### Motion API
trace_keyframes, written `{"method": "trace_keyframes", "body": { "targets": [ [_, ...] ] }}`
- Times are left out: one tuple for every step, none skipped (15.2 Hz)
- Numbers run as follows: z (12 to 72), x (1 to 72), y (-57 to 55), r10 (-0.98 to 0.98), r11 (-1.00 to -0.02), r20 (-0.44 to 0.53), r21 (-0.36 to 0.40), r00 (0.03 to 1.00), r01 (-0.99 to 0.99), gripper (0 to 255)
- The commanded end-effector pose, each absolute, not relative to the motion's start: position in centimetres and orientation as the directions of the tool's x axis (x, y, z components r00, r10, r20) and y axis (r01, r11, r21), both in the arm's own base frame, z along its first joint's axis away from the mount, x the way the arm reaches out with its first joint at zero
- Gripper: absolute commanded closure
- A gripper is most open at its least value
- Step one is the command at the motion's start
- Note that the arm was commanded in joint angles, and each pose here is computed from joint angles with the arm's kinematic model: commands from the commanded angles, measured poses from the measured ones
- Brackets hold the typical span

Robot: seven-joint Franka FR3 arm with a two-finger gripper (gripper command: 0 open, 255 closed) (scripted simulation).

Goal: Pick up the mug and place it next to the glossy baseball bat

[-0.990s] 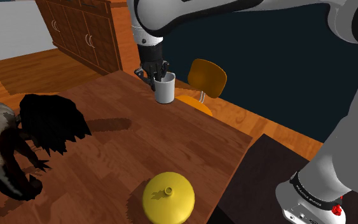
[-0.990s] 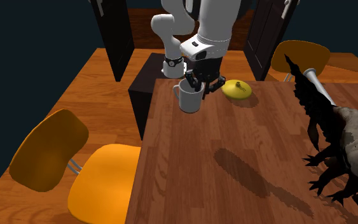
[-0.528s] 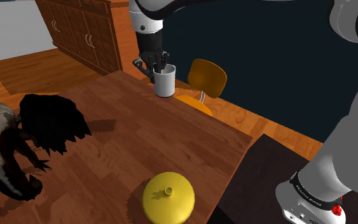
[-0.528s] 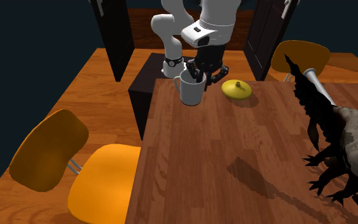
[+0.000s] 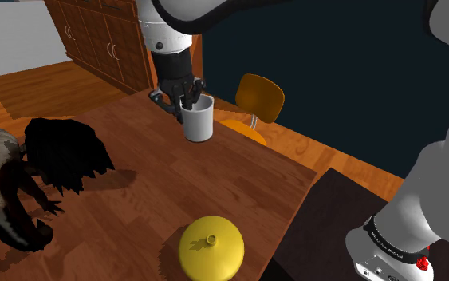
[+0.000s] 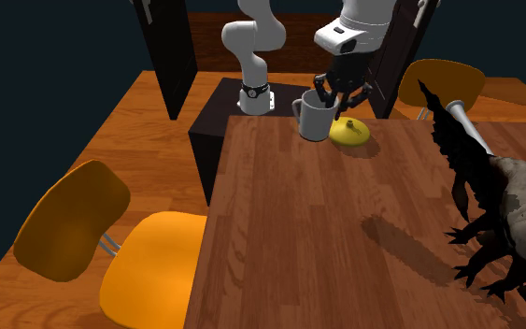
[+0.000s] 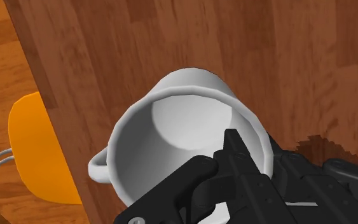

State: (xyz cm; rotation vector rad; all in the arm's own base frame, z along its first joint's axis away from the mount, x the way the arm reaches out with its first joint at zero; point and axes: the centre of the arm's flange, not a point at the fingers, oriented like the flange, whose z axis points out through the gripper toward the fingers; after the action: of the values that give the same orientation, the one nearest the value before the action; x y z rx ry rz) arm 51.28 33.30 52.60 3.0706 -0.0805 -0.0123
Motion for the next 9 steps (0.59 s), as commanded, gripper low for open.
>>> {"method": "trace_keyframes", "body": {
  "targets": [
    [52.4,49.7,35.2,-0.055,-0.996,-0.006,0.070,0.998,-0.054,255],
    [52.4,48.9,36.2,-0.055,-0.996,-0.006,0.070,0.998,-0.054,255],
    [52.4,48.0,37.2,-0.055,-0.996,-0.006,0.070,0.998,-0.054,255],
    [52.4,47.2,38.2,-0.055,-0.996,-0.006,0.070,0.998,-0.054,255],
    [52.4,46.3,39.2,-0.055,-0.996,-0.006,0.070,0.998,-0.054,255],
    [52.4,45.5,40.3,-0.055,-0.996,-0.006,0.070,0.998,-0.054,255],
    [52.4,44.6,41.3,-0.055,-0.996,-0.006,0.070,0.998,-0.054,255],
    [52.4,43.8,42.3,-0.055,-0.996,-0.006,0.070,0.998,-0.054,255],
    [52.5,42.9,43.3,-0.055,-0.996,-0.006,0.070,0.998,-0.054,255]
  ]
}}
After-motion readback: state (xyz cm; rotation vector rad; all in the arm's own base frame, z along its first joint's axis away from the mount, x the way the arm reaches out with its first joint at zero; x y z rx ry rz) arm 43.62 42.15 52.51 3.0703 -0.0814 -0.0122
